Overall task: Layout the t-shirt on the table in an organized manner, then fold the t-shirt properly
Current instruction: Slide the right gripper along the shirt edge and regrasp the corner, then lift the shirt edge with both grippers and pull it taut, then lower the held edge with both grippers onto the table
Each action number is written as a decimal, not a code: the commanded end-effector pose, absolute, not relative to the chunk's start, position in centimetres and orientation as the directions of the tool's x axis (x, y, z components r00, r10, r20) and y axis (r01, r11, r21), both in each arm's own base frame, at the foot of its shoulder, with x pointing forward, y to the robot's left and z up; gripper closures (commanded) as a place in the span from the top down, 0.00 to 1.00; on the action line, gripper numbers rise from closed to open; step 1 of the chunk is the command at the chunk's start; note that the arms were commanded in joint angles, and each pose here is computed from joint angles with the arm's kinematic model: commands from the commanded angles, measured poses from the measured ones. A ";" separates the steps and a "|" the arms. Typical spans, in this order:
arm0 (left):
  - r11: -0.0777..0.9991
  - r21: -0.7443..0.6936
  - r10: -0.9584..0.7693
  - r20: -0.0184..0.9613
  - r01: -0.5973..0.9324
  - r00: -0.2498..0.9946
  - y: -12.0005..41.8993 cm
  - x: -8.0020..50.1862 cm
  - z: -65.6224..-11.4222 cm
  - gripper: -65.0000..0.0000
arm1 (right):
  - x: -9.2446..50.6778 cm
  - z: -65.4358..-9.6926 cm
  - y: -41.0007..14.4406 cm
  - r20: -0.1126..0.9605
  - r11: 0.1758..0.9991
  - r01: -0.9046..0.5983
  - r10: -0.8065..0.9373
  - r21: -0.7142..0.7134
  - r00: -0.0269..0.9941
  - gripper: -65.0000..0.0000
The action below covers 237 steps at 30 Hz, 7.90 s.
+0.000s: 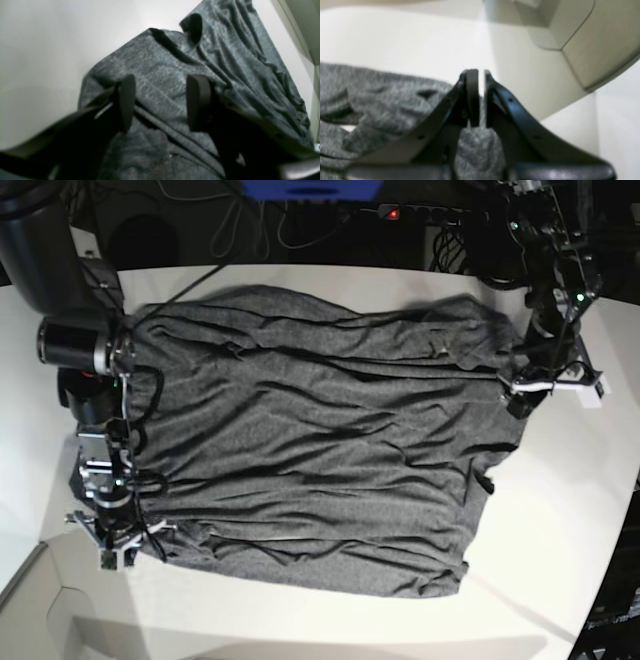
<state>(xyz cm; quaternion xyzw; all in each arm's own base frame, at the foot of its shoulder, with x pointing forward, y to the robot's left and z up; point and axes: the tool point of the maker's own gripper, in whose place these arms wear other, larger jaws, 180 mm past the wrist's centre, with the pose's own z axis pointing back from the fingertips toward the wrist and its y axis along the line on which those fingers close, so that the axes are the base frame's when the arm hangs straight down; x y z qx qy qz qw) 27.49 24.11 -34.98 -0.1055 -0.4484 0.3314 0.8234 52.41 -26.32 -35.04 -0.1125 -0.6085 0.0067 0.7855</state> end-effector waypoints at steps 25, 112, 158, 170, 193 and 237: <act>0.731 -0.434 0.678 0.547 -0.527 0.490 21.5 21.7 -40.6 0.50 | 32.1 -34.7 -19.0 0.875 0.965 -0.179 0.251 -0.192 0.413 0.08; 0.702 -0.441 0.684 0.636 -0.559 0.357 27.7 17.7 -33.9 0.00 | 17.0 -39.5 -8.8 0.692 0.843 -0.535 0.415 -0.048 0.590 0.44; 0.700 -0.458 0.685 0.646 -0.547 0.337 27.7 18.7 -33.4 0.00 | 18.8 -43.7 -14.0 0.624 0.894 -0.446 0.378 -0.053 0.684 0.39; 0.640 -0.579 0.756 0.594 -0.505 0.275 26.5 20.4 -32.3 0.00 | 20.3 -39.3 -16.4 0.674 0.894 -0.412 0.414 -0.175 0.612 0.00; 0.623 -0.645 0.771 0.602 -0.442 0.209 26.3 23.6 -30.1 0.00 | 23.2 -35.0 -21.2 0.727 0.922 -0.257 0.386 -0.289 0.568 0.00; 0.528 -0.649 0.834 0.516 -0.547 0.193 28.5 27.8 -36.1 0.00 | 32.0 -36.5 -19.0 0.780 0.922 -0.322 0.360 -0.214 0.512 0.00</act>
